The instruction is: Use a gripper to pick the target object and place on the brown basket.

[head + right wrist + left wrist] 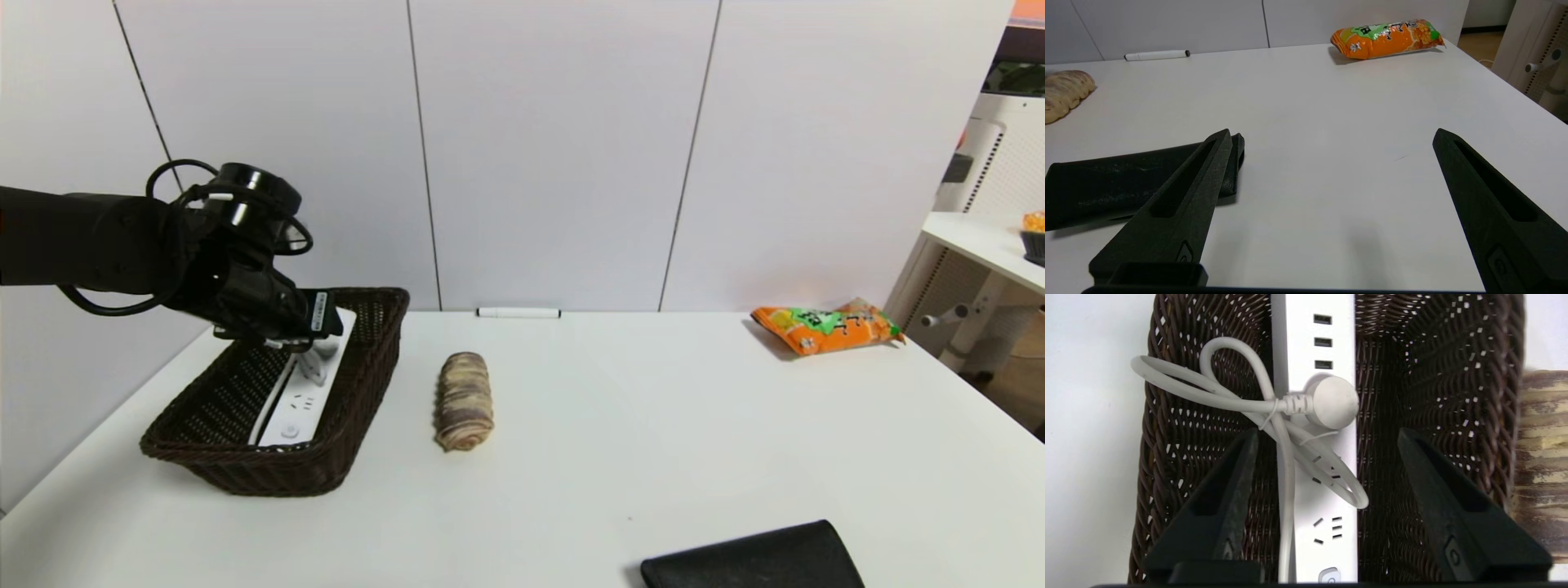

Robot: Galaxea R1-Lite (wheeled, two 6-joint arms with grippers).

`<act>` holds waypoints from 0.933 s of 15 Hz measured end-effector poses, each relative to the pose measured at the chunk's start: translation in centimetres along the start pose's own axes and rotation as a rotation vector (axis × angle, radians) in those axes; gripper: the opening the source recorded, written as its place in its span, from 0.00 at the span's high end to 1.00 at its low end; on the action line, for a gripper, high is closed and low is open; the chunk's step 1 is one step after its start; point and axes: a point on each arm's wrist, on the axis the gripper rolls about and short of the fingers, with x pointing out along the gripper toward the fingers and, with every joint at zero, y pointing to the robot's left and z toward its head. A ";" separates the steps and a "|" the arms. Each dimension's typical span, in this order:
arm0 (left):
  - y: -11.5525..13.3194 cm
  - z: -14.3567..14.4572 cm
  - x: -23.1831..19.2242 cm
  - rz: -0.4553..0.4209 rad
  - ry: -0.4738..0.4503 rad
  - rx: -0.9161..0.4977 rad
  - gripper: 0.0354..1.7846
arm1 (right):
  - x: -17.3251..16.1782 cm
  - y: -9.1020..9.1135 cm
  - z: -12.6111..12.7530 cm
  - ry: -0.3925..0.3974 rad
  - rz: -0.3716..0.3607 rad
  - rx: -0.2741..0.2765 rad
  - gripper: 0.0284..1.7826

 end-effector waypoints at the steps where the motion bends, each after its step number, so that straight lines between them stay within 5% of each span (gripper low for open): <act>1: 0.0 0.0 -0.5 -0.004 -0.010 0.007 0.25 | 0.0 0.0 0.0 0.000 0.000 0.000 0.05; 7: 1.3 -3.2 -7.8 -0.027 -0.143 0.195 0.14 | 0.0 0.0 0.0 0.000 0.000 0.000 0.05; 14: 5.6 -18.1 -13.7 0.006 -0.370 0.192 0.08 | 0.0 0.0 0.0 0.000 0.000 0.000 0.05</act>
